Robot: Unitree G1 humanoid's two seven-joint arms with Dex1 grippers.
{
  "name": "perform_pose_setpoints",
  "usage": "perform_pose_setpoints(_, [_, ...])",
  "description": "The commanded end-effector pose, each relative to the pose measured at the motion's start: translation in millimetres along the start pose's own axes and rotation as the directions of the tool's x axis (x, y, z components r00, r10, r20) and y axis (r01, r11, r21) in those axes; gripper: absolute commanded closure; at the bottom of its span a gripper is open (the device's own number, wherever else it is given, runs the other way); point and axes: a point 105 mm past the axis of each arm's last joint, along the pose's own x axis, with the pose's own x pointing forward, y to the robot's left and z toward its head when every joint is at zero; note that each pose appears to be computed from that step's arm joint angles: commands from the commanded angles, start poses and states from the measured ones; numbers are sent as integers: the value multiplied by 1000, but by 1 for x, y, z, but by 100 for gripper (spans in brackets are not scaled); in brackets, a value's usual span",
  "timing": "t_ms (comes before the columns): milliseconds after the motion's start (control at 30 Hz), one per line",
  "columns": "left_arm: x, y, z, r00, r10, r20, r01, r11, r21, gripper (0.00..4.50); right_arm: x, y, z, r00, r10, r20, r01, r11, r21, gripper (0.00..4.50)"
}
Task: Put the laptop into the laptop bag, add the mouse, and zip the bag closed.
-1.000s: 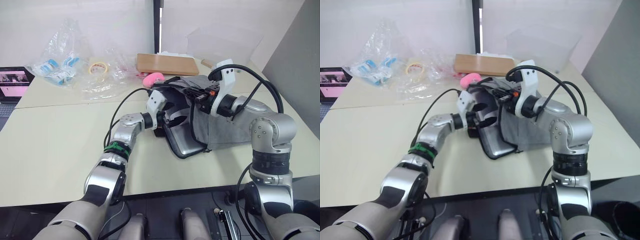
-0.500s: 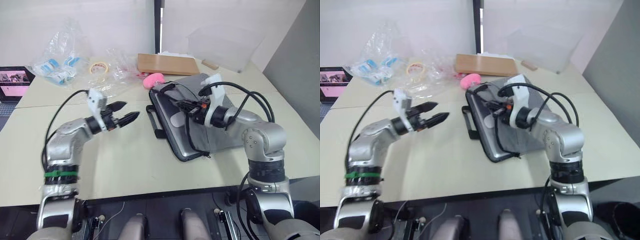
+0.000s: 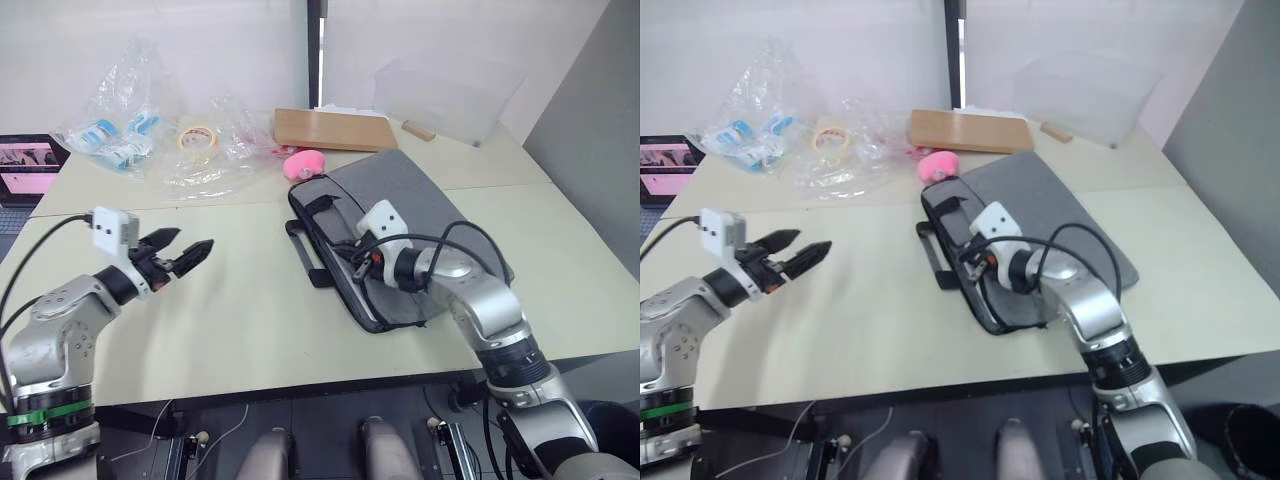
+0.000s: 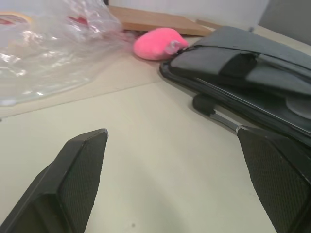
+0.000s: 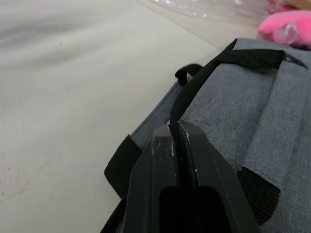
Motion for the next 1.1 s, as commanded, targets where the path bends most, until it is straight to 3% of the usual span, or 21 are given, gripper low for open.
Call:
perform_pose_setpoints(33, [-8, 1, 6, 1000, 16, 10, -17, 999, 36, 3, 2, 12, 5, 998, 64, 12, -63, 996, -64, 450])
perform_pose_setpoints(267, [-10, 5, 9, 999, 45, 24, -46, 998, 37, 3, 2, 11, 4, 996, 83, 22, -82, 995, -50, 450])
perform_pose_setpoints(467, [-9, 6, 9, 999, 47, 25, -48, 998, 37, 0, -3, 14, 11, 988, 138, 67, -137, 990, -19, 245])
perform_pose_setpoints(700, [-10, 8, 8, 999, 45, 20, -46, 998, 39, 0, -10, 5, 19, 988, 109, 106, -109, 994, -7, 6])
perform_pose_setpoints(933, [-9, 0, 5, 1000, -12, -16, 13, 998, 59, 0, -17, 2, 42, 987, 80, 143, -60, 988, -140, 2])
perform_pose_setpoints(1100, [-8, 4, 6, 1000, -13, -18, 14, 998, 61, 0, -12, 1, 34, 998, 51, 44, -34, 946, -323, 2])
